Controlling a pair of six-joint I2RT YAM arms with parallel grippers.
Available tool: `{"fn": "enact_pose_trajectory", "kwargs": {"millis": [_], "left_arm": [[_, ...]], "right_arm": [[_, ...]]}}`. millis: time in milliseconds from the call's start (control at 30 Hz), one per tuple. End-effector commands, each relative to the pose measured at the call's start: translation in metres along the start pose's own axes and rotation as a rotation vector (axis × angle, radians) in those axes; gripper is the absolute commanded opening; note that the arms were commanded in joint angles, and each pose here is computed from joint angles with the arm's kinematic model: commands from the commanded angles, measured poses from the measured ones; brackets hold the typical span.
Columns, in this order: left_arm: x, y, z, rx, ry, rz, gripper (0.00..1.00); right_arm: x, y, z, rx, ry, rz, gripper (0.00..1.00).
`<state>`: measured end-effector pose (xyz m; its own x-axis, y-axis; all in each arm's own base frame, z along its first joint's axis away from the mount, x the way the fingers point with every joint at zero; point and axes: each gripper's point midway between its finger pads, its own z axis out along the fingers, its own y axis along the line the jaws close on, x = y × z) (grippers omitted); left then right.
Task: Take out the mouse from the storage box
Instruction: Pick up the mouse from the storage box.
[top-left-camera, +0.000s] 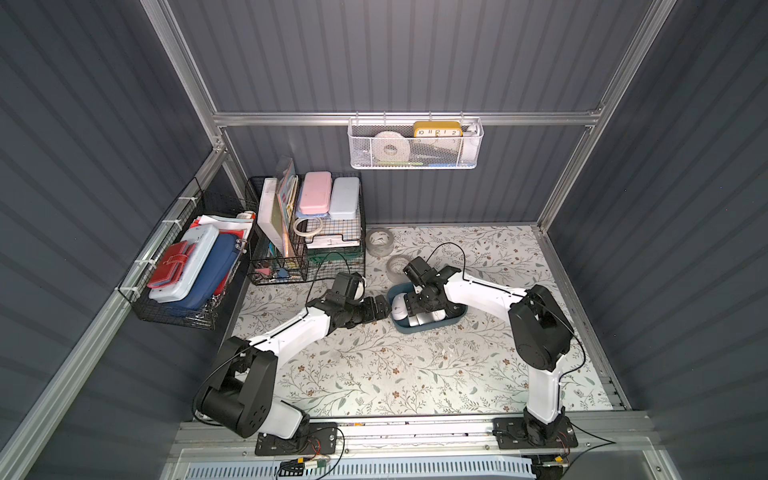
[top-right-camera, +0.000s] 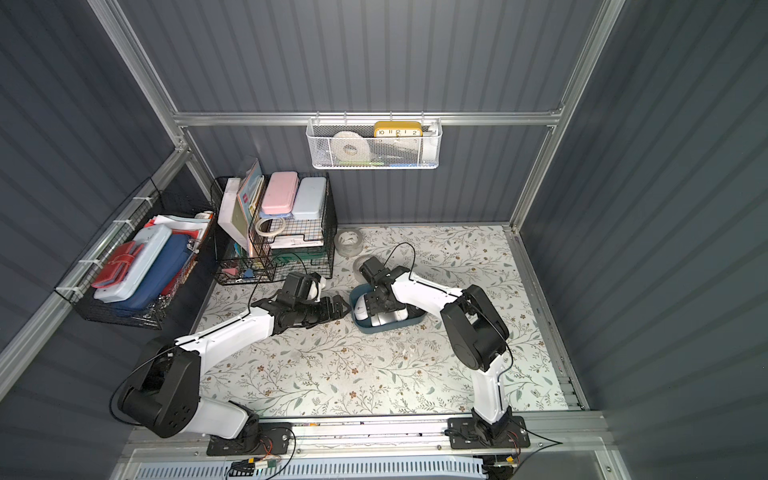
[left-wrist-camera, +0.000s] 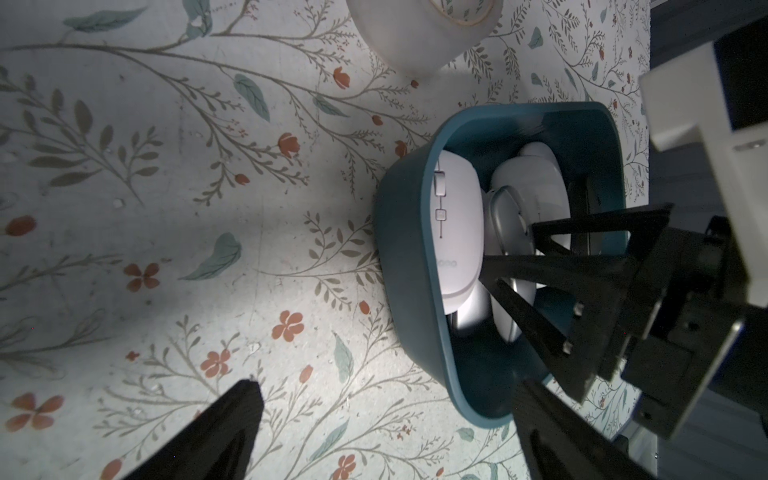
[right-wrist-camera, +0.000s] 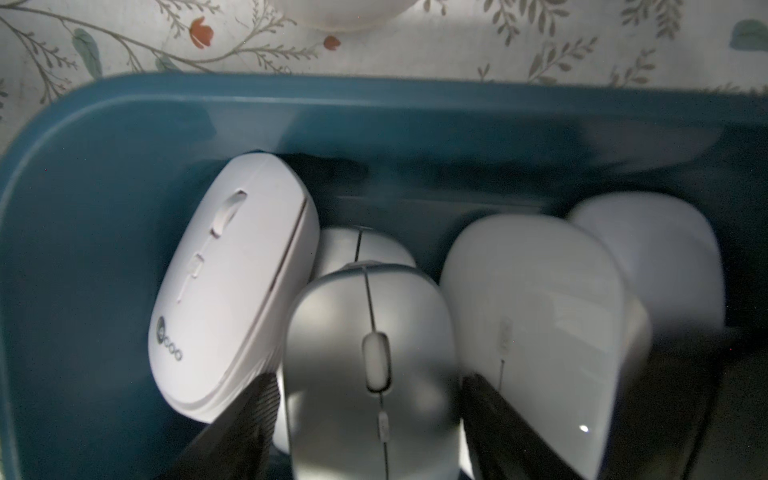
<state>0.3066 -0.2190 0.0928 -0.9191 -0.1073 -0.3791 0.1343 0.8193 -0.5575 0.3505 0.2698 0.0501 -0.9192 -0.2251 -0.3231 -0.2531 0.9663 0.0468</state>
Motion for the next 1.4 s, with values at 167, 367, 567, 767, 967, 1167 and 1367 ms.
{"fn": "enact_pose_trajectory", "kwargs": {"millis": [167, 367, 567, 767, 967, 1167, 1367], "left_arm": [[-0.005, -0.004, -0.002, -0.003, -0.02, 0.001, 0.99], [-0.004, -0.004, -0.002, -0.006, -0.018, 0.002, 0.99], [-0.003, -0.002, -0.001, -0.016, -0.017, 0.006, 0.99], [-0.003, -0.001, 0.001, -0.015, -0.014, 0.001, 0.99], [-0.003, -0.001, -0.001, -0.019, -0.018, 0.006, 0.99], [-0.005, -0.002, -0.004, -0.022, -0.024, 0.009, 0.99], [-0.005, -0.006, -0.006, -0.013, -0.029, 0.017, 0.99]], "right_arm": [[0.017, -0.009, 0.022, 0.022, 0.075, 0.008, 0.78], [0.011, 0.003, 0.02, -0.039, 0.063, 0.009, 0.76], [0.006, 0.009, 0.004, -0.082, 0.034, 0.011, 0.66], [0.0, 0.01, -0.007, -0.092, 0.006, 0.014, 0.59], [-0.004, 0.01, -0.016, -0.09, -0.009, 0.014, 0.57], [-0.009, 0.01, -0.047, -0.078, -0.058, 0.007, 0.57], [0.006, 0.011, -0.07, -0.045, -0.079, -0.005, 0.57]]}}
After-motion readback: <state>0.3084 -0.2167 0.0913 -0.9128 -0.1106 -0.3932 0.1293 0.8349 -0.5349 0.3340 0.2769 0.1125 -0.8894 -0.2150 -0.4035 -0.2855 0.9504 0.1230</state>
